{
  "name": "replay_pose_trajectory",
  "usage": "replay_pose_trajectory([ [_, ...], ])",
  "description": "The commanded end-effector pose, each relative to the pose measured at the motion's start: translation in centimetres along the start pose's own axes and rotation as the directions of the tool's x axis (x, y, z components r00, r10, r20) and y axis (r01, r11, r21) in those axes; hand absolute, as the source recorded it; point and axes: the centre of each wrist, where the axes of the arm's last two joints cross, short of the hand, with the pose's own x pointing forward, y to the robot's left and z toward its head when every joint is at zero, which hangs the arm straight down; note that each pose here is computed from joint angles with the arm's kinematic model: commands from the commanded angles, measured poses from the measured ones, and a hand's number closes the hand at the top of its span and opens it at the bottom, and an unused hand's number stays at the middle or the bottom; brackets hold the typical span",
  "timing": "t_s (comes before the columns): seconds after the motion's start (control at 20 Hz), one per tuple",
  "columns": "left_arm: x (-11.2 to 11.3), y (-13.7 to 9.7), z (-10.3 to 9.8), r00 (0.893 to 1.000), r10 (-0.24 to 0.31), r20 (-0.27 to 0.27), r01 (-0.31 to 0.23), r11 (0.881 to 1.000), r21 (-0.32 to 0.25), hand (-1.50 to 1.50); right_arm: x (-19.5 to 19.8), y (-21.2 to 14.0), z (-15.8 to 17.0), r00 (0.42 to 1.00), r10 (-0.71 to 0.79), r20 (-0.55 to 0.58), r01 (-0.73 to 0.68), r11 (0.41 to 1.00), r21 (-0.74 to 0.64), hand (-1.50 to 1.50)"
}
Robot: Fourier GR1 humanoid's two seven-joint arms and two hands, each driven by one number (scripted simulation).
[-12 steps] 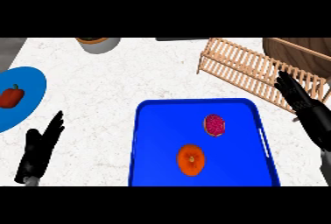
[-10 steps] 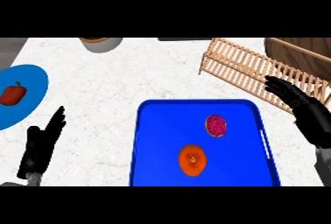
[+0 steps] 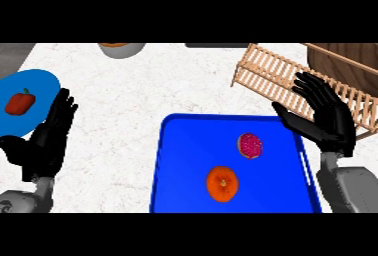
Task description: Pick the cupcake from the tray and place it in the tiered shelf
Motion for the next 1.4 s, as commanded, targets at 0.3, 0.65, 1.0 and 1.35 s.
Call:
replay_pose_trajectory([
  [0.3, 0.3, -0.7, 1.3, 1.000, 0.018, 0.016, -0.019, 1.000, 0.021, 0.00, 6.1, 0.4, 2.9, 0.964, 0.264, 0.024, -0.261, 0.927, 0.269, -1.50],
  [0.65, 0.6, -1.1, 0.5, 0.999, 0.044, 0.019, -0.044, 0.999, 0.002, 0.00, 11.4, 2.2, 2.8, 0.732, 0.681, 0.020, -0.631, 0.666, 0.398, -1.50],
  [1.0, -0.1, -2.4, 1.3, 0.999, 0.031, 0.027, -0.031, 0.999, -0.009, 0.00, 13.1, 7.8, 4.0, 0.424, 0.905, -0.036, -0.803, 0.394, 0.446, -1.50],
  [1.35, 0.1, -2.8, 0.8, 0.999, 0.028, 0.022, -0.027, 1.000, -0.010, 0.00, 10.8, 12.9, 2.3, 0.283, 0.955, -0.088, -0.831, 0.290, 0.476, -1.50],
])
